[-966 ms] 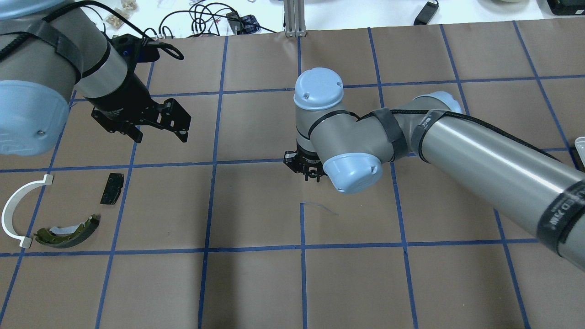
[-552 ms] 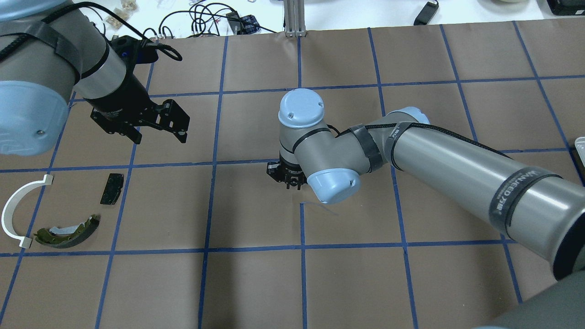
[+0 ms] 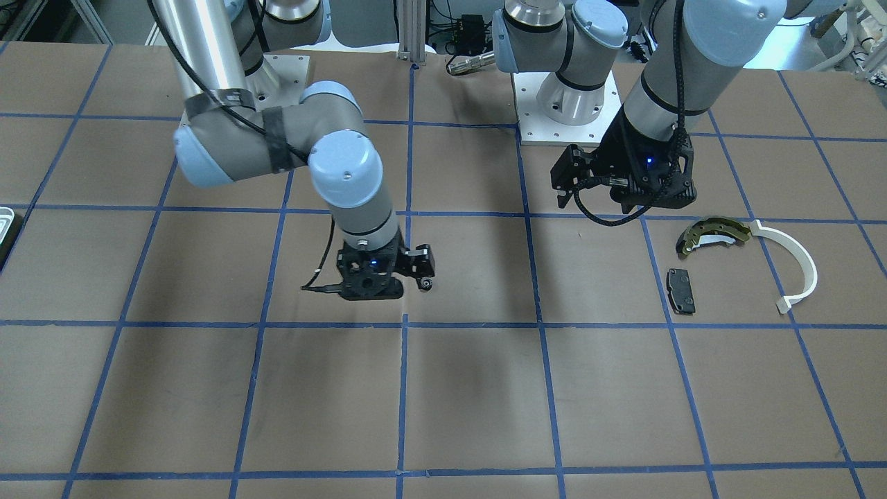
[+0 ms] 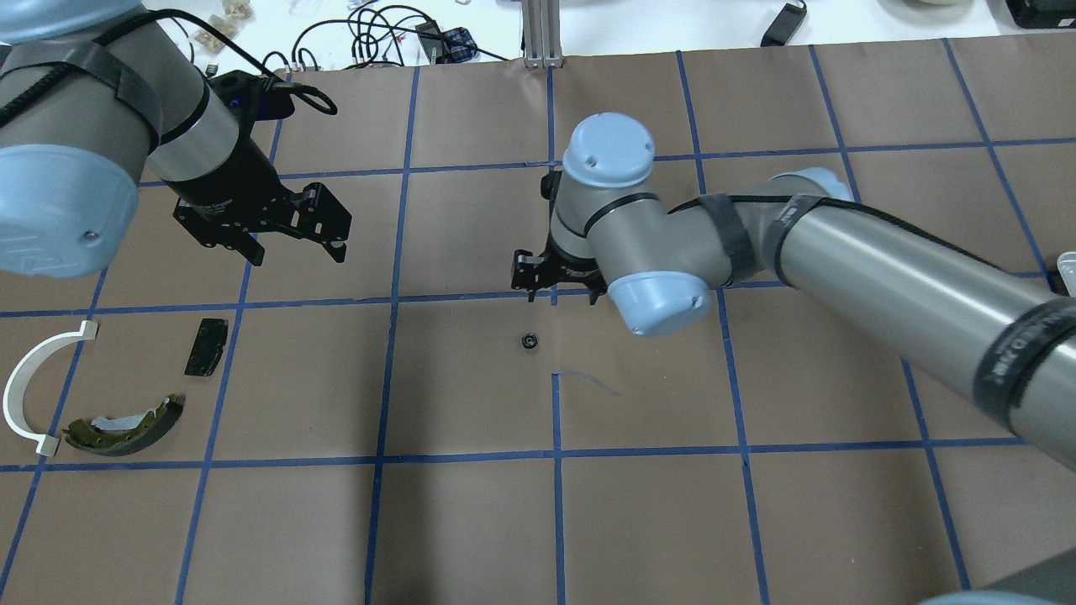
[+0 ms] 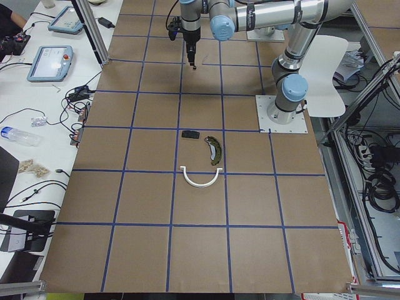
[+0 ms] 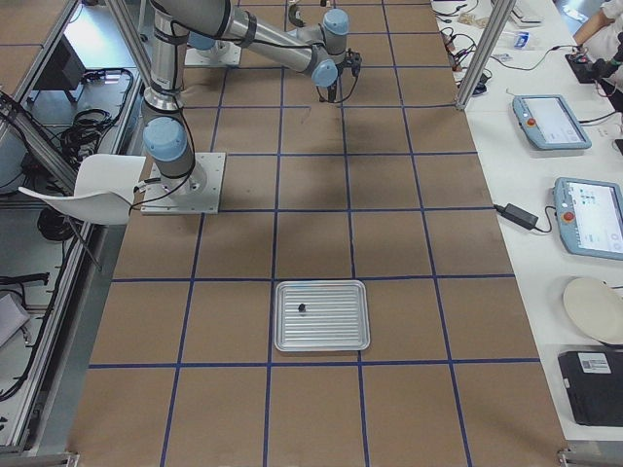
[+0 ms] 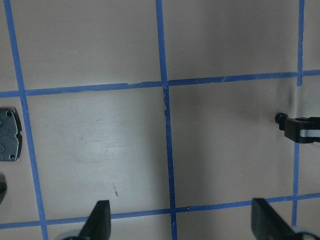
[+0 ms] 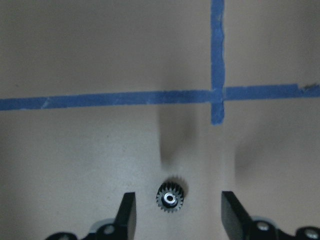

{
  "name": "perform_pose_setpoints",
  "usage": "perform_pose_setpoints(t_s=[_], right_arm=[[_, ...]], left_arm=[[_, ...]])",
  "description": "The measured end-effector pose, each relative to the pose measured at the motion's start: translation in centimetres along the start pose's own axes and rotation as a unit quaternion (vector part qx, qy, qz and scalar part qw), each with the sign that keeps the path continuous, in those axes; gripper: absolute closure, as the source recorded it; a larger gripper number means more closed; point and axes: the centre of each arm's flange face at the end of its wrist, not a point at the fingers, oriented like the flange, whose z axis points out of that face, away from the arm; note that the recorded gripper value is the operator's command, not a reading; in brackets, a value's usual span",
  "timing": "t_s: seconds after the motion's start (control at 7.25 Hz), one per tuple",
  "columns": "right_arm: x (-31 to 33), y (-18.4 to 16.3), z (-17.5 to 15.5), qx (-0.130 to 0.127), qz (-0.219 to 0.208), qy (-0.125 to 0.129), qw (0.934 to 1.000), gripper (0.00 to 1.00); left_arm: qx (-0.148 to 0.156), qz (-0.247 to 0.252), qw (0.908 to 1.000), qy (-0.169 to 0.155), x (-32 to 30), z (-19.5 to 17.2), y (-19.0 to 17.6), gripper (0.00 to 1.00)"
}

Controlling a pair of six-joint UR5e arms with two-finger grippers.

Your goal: Place bearing gear from tray to pile

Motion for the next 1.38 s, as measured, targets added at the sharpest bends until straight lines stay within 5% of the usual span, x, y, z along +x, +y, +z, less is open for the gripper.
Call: perform_pose_setpoints(t_s=[0.41,0.69,0.97,1.38], right_arm=[[22.3,-0.6,-11.1,-0.04,0.01,0.058,0.9975,0.0],[37.7,0.6,-14.6,-0.035,0.005,0.057,0.9977,0.0],[51.2,3.9,-15.0,-0.039,0.034,0.06,0.9969,0.0],[66.0,7.0,-8.8,-0.037,0.008,0.081,0.996,0.05]], left_arm=[[-0.013,0.006,0.9999,0.0,3.4,3.7,-2.1,0.0],[-0.016,0.029,0.9994,-0.003,8.8,8.2,-3.5,0.0],[-0.022,0.067,0.9975,-0.006,13.5,13.1,-4.3,0.0],[-0.037,0.104,0.9939,-0.009,17.7,18.6,-4.4,0.04]])
